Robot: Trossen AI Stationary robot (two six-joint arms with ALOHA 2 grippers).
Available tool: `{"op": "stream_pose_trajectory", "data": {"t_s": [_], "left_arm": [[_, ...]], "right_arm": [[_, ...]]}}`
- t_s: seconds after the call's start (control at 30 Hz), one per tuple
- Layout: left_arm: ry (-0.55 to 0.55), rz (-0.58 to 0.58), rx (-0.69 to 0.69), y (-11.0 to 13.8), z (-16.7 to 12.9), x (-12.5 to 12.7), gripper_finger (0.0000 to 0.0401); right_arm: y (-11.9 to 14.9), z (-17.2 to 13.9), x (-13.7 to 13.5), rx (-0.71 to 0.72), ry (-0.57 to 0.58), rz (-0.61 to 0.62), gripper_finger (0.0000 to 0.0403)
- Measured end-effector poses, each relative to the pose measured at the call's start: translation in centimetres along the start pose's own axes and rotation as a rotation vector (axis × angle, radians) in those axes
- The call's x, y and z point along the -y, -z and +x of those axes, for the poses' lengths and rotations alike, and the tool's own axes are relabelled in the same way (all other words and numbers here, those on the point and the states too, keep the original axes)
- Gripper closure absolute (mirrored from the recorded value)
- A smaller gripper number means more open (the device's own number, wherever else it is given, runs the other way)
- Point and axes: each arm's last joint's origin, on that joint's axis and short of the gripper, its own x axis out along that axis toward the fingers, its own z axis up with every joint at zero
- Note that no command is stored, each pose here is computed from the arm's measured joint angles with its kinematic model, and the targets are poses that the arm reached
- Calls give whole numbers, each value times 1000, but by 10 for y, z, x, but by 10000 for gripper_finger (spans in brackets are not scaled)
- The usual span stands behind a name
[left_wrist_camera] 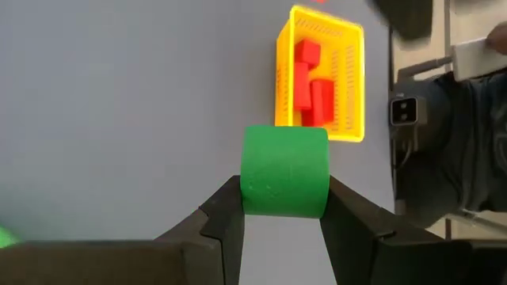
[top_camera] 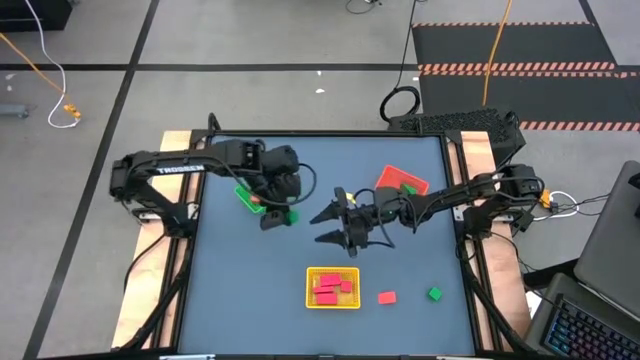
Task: Sort & place blocks by color
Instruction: Put the green block into the orange bin
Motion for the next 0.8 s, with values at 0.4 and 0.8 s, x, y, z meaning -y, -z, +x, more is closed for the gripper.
{"op": "stream_pose_trajectory", "data": {"t_s": [0.4, 0.8], "left_arm": [[20, 23, -149, -48, 33, 9, 271], [20, 99, -87, -63, 24, 24, 251]], "right_arm": [[-2, 1, -2, 2, -4, 5, 159], [5, -1, -2, -46, -25, 39, 160]]}}
